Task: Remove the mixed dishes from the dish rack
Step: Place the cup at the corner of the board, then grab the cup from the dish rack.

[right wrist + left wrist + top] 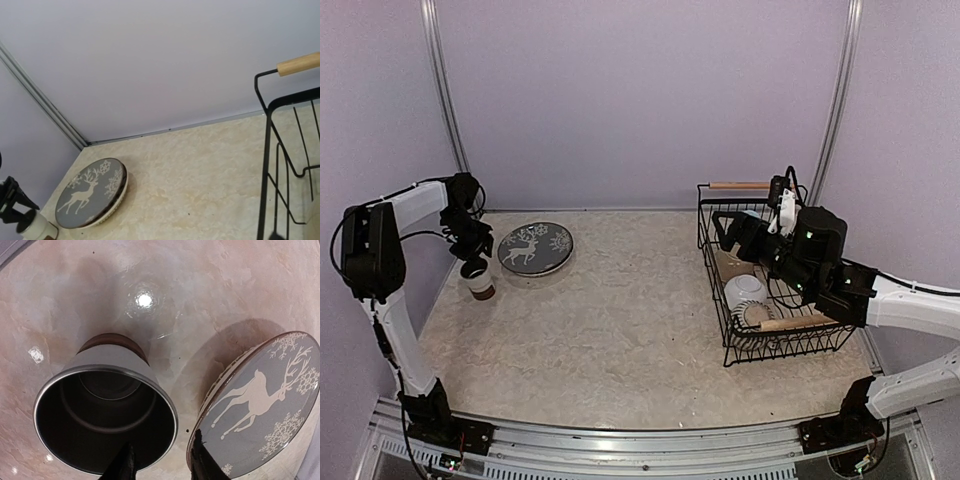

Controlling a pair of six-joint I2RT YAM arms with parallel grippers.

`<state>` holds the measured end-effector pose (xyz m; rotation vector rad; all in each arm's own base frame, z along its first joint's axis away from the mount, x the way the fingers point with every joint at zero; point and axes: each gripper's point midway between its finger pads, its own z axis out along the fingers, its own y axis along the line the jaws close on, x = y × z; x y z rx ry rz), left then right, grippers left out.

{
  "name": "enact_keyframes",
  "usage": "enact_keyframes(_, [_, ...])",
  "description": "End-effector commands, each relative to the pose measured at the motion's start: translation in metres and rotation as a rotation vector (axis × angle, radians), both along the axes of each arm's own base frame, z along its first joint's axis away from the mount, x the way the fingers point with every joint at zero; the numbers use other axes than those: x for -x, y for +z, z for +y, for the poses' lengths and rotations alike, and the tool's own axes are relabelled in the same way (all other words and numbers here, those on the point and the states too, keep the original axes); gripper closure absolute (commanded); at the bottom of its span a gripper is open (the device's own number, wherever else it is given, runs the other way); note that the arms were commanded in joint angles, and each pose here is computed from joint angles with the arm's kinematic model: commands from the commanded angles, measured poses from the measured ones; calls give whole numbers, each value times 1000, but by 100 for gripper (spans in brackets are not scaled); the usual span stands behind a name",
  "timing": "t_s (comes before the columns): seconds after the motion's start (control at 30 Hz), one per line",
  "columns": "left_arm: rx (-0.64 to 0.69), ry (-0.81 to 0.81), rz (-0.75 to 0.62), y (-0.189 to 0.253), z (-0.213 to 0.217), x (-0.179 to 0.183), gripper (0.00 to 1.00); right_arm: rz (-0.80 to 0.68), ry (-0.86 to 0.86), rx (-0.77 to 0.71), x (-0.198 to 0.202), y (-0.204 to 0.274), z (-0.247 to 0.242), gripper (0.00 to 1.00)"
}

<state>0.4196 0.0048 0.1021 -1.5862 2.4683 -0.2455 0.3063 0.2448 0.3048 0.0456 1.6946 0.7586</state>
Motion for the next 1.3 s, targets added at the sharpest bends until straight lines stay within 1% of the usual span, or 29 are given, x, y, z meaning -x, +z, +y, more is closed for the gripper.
enact_keyframes(0.0, [-127, -48, -83, 33, 1, -6, 56, 15, -29, 10, 1, -6, -10, 9])
enact_keyframes(0.07, [-190, -65, -122, 49, 4, -8, 48, 13, -32, 12, 2, -4, -12, 9])
enact_keyframes(0.2, [-222, -131, -220, 76, -1, -16, 41, 18, -58, 31, 3, -6, -19, 9])
enact_keyframes(0.3, [-275, -213, -306, 101, -11, -23, 31, 28, -68, 52, 5, -5, -24, 9])
enact_keyframes(0.47, [-326, -385, -432, 138, -45, -29, 25, 91, -122, 131, 10, -10, -42, 9])
enact_keyframes(0.57, [-330, -510, -515, 156, -70, -30, 24, 134, -142, 181, 14, -14, -50, 8])
enact_keyframes(0.63, [-297, -616, -584, 165, -91, -29, 23, 169, -147, 210, 16, -16, -53, 8])
enact_keyframes(0.7, [-210, -712, -696, 179, -115, -25, 22, 203, -145, 235, 17, -19, -54, 8])
enact_keyframes(0.77, [-142, -791, -814, 194, -134, -18, 18, 241, -153, 259, 18, -24, -55, 8])
enact_keyframes(0.8, [-116, -825, -859, 199, -142, -15, 15, 261, -160, 271, 18, -28, -56, 8])
enact_keyframes(0.87, [-81, -874, -921, 210, -152, -9, 13, 286, -170, 305, 17, -35, -57, 8])
enact_keyframes(1.13, [5, -941, -945, 216, -169, -6, 13, 348, -245, 370, -11, -48, -67, 6])
enact_keyframes(1.27, [49, -955, -949, 217, -175, -4, 12, 400, -289, 383, -35, -60, -87, 5])
